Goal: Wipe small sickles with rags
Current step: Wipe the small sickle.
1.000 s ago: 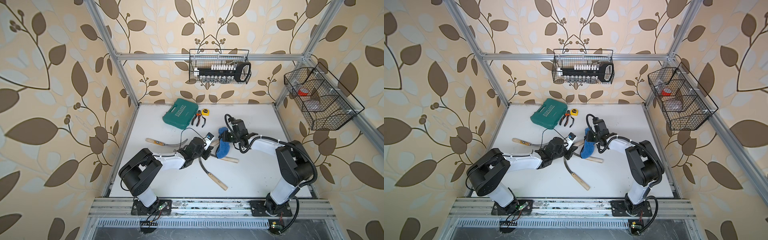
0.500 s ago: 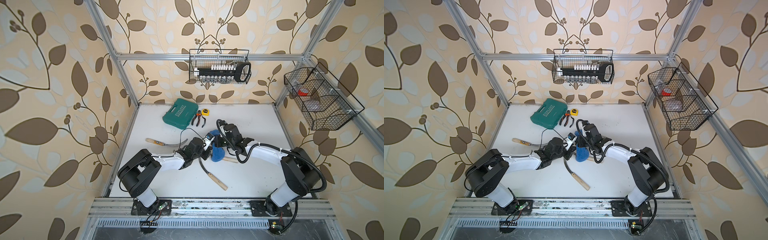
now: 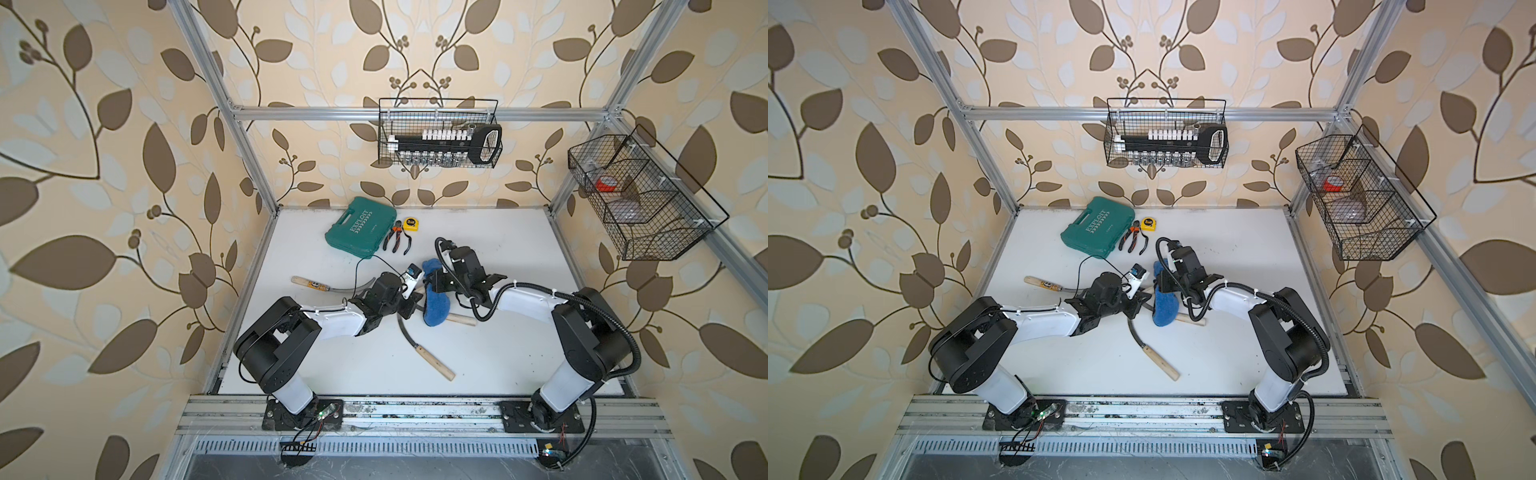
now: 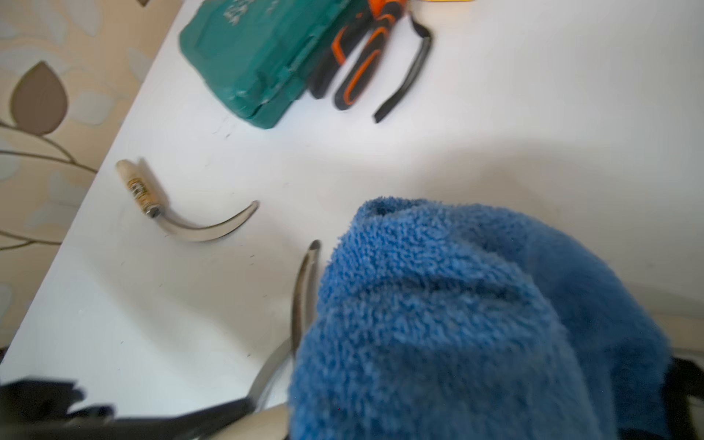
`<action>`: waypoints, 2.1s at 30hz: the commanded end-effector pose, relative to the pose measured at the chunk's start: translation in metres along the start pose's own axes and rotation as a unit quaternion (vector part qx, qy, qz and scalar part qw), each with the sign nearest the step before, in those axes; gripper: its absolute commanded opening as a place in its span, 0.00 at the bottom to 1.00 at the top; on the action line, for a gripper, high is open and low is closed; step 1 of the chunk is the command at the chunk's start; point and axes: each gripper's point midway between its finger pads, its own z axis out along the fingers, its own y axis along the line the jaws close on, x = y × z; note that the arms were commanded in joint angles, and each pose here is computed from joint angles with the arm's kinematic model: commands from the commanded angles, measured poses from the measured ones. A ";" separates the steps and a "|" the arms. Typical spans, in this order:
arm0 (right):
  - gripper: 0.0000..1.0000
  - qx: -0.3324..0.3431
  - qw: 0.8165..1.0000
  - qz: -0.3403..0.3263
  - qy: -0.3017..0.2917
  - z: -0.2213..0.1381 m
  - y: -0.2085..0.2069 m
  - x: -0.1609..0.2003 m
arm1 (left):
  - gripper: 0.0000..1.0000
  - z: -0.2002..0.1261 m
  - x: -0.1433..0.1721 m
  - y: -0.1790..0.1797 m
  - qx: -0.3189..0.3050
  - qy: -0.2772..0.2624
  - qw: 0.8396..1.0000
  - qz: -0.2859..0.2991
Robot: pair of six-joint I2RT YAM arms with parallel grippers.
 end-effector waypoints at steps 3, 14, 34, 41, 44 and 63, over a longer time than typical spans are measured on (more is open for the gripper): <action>0.00 -0.053 0.998 -0.024 0.018 -0.020 0.027 0.023 | 0.00 -0.015 -0.053 0.003 0.006 -0.091 0.996 -0.004; 0.00 0.054 0.997 0.040 0.044 0.017 -0.064 0.014 | 0.00 -0.019 -0.053 -0.003 0.023 -0.093 0.995 0.000; 0.00 -0.003 0.998 0.022 0.059 0.019 -0.027 0.024 | 0.00 -0.022 -0.054 -0.004 0.023 -0.098 0.995 0.000; 0.00 0.007 0.998 0.014 0.060 0.025 -0.026 0.019 | 0.00 -0.023 -0.055 -0.005 0.026 -0.100 0.995 0.000; 0.00 -0.020 0.998 -0.016 0.061 0.022 0.012 0.022 | 0.00 -0.023 -0.055 -0.005 0.027 -0.099 0.995 0.000; 0.00 0.009 0.998 0.029 0.046 0.012 -0.038 -0.012 | 0.00 -0.026 -0.055 -0.003 0.018 -0.107 0.994 0.007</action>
